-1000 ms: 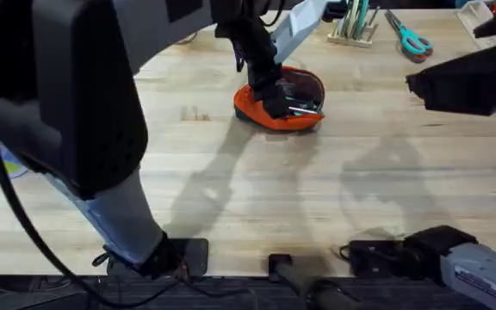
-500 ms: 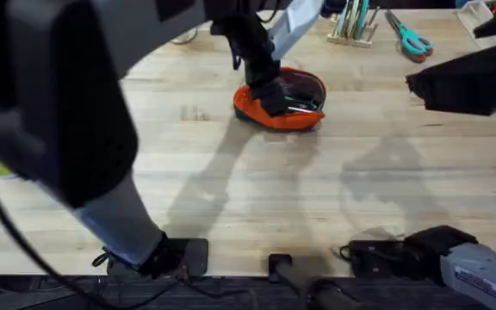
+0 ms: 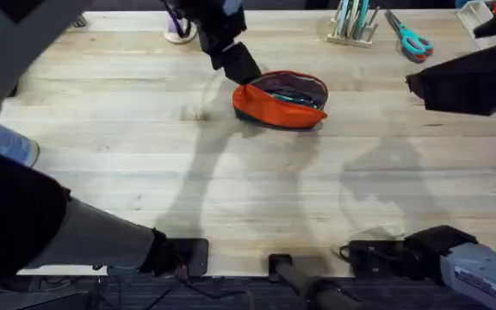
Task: Unzip the bag, pick up the pens from the table one at a time and place them inside, then zip the bag closed.
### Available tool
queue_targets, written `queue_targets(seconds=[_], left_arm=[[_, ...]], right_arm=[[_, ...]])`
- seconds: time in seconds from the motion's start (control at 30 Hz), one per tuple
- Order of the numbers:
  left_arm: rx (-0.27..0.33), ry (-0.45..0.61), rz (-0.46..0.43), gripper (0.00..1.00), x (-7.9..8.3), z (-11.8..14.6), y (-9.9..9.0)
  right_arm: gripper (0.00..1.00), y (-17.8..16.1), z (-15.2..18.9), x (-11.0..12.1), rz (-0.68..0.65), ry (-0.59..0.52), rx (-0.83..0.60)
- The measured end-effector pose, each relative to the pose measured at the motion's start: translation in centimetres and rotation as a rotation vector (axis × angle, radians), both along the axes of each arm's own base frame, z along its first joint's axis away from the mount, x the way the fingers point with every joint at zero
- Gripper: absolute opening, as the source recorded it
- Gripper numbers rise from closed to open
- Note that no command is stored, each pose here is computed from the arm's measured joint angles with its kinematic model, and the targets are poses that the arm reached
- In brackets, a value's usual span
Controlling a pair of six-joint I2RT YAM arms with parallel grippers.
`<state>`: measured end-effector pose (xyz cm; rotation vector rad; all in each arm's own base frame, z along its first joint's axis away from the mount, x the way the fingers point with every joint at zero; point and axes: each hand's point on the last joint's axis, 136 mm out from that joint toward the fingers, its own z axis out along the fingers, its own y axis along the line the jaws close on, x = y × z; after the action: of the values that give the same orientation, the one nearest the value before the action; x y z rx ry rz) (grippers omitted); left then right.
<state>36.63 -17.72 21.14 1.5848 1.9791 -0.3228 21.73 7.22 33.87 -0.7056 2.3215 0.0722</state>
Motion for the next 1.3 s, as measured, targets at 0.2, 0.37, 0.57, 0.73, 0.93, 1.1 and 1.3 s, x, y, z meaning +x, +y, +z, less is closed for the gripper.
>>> queue_targets(seconds=[0.2,0.37,0.57,0.73,0.93,1.1,1.3], left_arm=[[-0.014,0.008,0.066,0.993,0.4,0.6,2.6],[-0.061,0.010,0.142,0.993,1.0,1.5,5.7],[-0.161,0.042,0.217,0.993,0.7,1.4,9.3],[-0.198,0.071,0.217,0.993,-0.9,-0.4,11.1],[-0.203,-0.006,0.172,0.993,-2.8,-1.0,11.9],[-0.201,-0.089,0.152,0.993,-3.4,-1.1,12.2],[-0.209,-0.049,0.146,0.992,-4.5,-4.2,11.9]], right_arm=[[0.998,0.0,0.0,0.0,0.000,0.000,0.000],[0.998,0.0,0.0,0.0,0.000,0.000,0.000],[0.998,0.1,0.2,0.3,0.000,-0.014,0.004],[0.998,0.1,0.4,0.4,0.000,-0.023,0.006],[0.998,0.1,0.5,0.5,-0.003,-0.026,0.010],[0.998,0.2,0.3,0.7,-0.006,-0.019,0.011],[0.998,0.4,-0.7,1.6,-0.006,0.024,-0.001]])
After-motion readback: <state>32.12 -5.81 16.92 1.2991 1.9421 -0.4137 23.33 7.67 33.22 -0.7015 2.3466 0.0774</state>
